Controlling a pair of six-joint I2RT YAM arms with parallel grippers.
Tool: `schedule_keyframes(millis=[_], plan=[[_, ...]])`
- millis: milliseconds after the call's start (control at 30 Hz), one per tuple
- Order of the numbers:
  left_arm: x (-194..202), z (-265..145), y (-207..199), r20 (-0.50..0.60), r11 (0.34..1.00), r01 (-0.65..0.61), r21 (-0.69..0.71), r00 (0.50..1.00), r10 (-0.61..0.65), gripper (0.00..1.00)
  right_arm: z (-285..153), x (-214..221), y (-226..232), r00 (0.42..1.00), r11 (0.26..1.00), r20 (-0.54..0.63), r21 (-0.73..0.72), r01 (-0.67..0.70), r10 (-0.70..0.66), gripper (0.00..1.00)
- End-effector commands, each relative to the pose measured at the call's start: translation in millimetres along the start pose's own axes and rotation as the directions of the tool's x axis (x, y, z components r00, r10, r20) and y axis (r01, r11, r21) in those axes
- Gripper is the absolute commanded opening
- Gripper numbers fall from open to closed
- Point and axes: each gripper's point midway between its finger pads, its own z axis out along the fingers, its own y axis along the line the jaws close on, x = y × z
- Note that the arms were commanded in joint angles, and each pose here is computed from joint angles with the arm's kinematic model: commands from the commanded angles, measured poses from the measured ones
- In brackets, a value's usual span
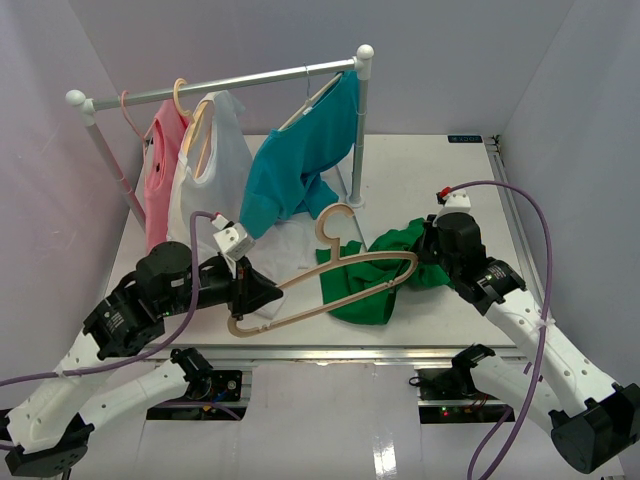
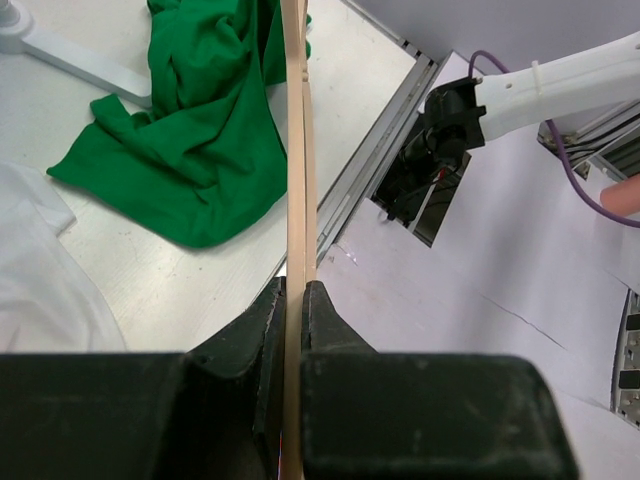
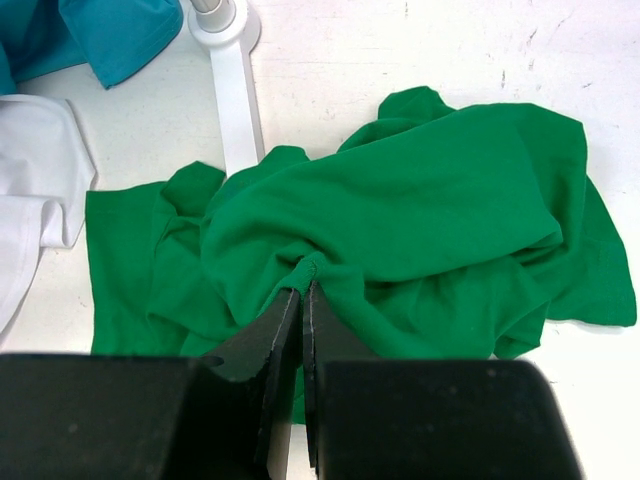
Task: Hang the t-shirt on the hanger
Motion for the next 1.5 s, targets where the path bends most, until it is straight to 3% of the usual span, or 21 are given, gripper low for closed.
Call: schedule_keyframes(millis=[0, 667, 1233, 1467], plan=[[3.2, 17.5, 9.3, -0.012, 1.0, 0.005, -0.018, 1.0, -0.005, 0.0, -8.3, -24.0, 7.8, 0.998, 0.999, 0.063, -0.038, -0.011, 0.014, 0.08], [4.7, 14.1, 26.4, 0.009, 0.993, 0.008, -0.115, 1.0, -0.007, 0.0, -12.4, -21.9, 8.8, 0.998, 0.998, 0.064, -0.056, -0.002, 0.006, 0.08], [9.6, 39.4, 12.2, 0.007, 0.999, -0.031, 0.03, 1.0, 0.031, 0.0, -11.9, -42.0, 33.2, 0.999, 0.989, 0.045, -0.148, 0.016, -0.009, 0.08], [-8.7, 40.8, 13.9, 0.103, 0.997, -0.069, 0.017, 0.992, 0.067, 0.0, -24.9, -51.6, 53.5, 0.999, 0.966, 0.043, -0.256, 0.013, -0.002, 0.08]])
